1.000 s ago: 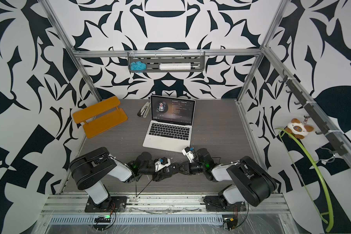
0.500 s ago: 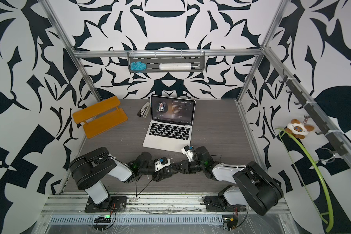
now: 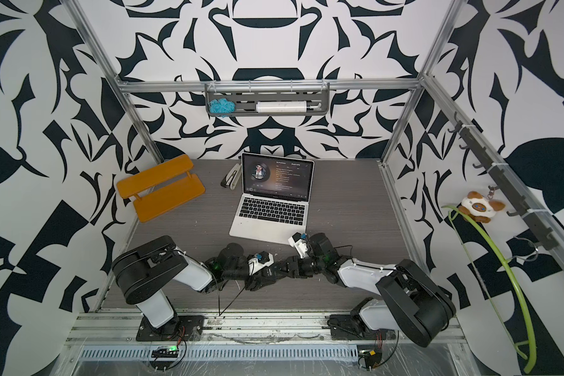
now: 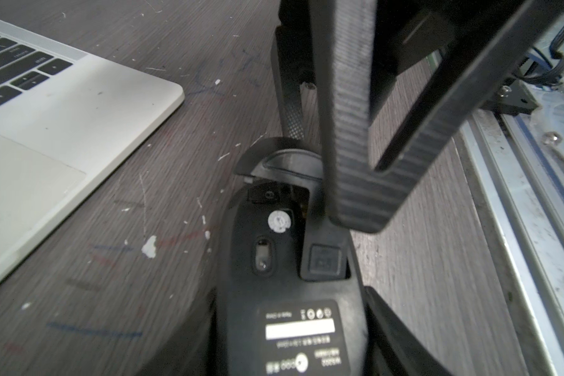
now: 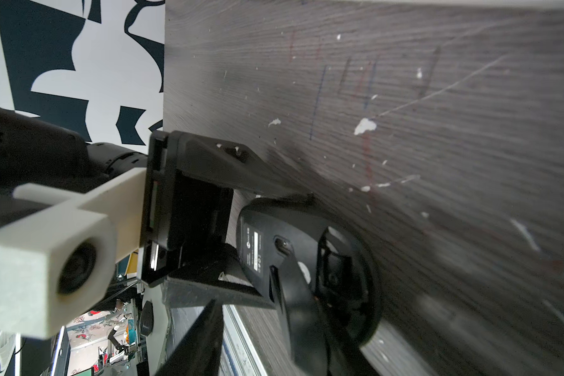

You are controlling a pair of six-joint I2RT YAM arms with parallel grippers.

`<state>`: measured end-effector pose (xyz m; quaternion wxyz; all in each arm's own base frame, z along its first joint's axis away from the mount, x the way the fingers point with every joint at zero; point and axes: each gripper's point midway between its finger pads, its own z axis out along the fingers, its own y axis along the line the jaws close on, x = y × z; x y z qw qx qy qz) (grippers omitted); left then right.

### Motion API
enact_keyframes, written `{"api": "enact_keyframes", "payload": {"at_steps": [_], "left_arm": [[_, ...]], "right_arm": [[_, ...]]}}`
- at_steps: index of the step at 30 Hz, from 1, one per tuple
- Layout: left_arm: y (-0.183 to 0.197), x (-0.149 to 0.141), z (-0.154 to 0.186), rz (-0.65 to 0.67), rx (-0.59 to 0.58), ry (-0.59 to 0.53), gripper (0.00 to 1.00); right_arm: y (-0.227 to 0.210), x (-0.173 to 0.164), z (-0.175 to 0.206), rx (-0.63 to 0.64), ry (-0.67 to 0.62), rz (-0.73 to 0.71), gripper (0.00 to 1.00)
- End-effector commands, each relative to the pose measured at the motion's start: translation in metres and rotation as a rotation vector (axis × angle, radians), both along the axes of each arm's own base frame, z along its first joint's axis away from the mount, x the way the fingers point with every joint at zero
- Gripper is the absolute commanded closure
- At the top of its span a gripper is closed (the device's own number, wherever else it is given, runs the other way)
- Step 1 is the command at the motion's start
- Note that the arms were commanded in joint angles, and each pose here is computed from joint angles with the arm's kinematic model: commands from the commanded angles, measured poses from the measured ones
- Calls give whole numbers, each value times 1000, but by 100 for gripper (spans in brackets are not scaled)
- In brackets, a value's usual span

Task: Remove the wireless mouse receiver from the laptop
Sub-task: Close the lid on the mouse.

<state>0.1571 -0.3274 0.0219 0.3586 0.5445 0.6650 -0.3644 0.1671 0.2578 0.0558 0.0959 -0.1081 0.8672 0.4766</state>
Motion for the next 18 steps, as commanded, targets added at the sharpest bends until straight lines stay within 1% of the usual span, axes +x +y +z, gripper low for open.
{"api": "enact_keyframes", "payload": {"at_steps": [1,14,18], "left_arm": [[9,-14,-21,-16,69,87,59],[9,-14,-21,-17,68,89,59],[8,-14,-21,-19,68,90,59]], "right_arm": [[-9,9,-6,-82,-29,-43,51],[-12,16,-1,-140,-48,-55,50],[-12,17,2,-139,-51,-55,50]]}}
